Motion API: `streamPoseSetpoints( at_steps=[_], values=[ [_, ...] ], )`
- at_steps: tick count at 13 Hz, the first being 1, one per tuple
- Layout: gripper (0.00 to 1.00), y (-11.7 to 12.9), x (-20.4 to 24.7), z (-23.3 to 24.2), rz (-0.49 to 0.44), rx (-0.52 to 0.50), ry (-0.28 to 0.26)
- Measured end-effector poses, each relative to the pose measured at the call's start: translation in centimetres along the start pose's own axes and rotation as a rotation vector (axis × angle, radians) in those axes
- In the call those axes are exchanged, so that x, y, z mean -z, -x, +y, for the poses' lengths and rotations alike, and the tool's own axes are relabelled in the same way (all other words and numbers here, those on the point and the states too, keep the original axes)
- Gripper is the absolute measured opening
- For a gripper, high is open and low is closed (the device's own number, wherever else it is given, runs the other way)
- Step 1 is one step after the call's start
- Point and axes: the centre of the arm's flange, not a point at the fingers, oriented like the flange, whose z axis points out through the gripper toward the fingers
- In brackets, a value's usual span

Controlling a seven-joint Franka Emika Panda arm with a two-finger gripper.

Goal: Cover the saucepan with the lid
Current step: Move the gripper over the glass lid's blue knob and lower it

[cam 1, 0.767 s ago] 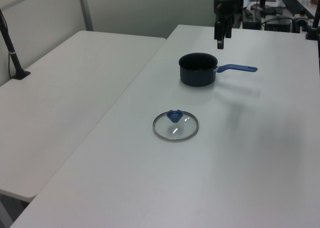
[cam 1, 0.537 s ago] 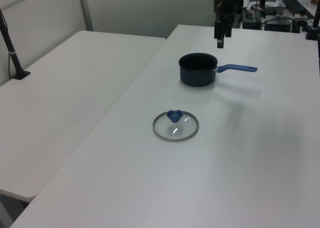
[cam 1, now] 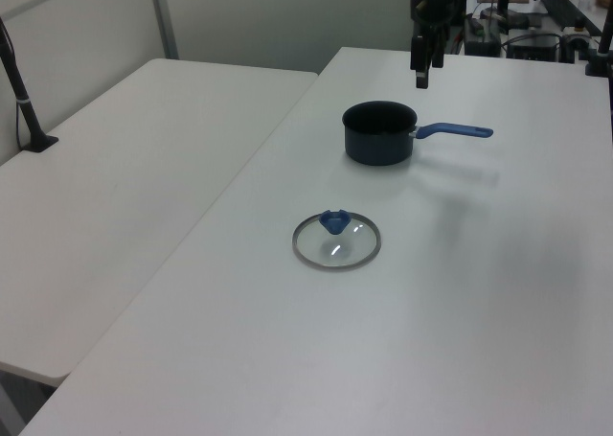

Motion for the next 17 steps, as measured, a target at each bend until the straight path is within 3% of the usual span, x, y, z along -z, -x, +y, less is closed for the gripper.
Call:
streamPoseSetpoints(
  at_steps=[10, 17],
  values=[
    [1.0, -0.8, -1.2, -1.1, 0.001, 0.016, -0.003],
    [1.0, -1.9, -2.7, -7.7, 0.052, 0.117, -0.006]
  ],
)
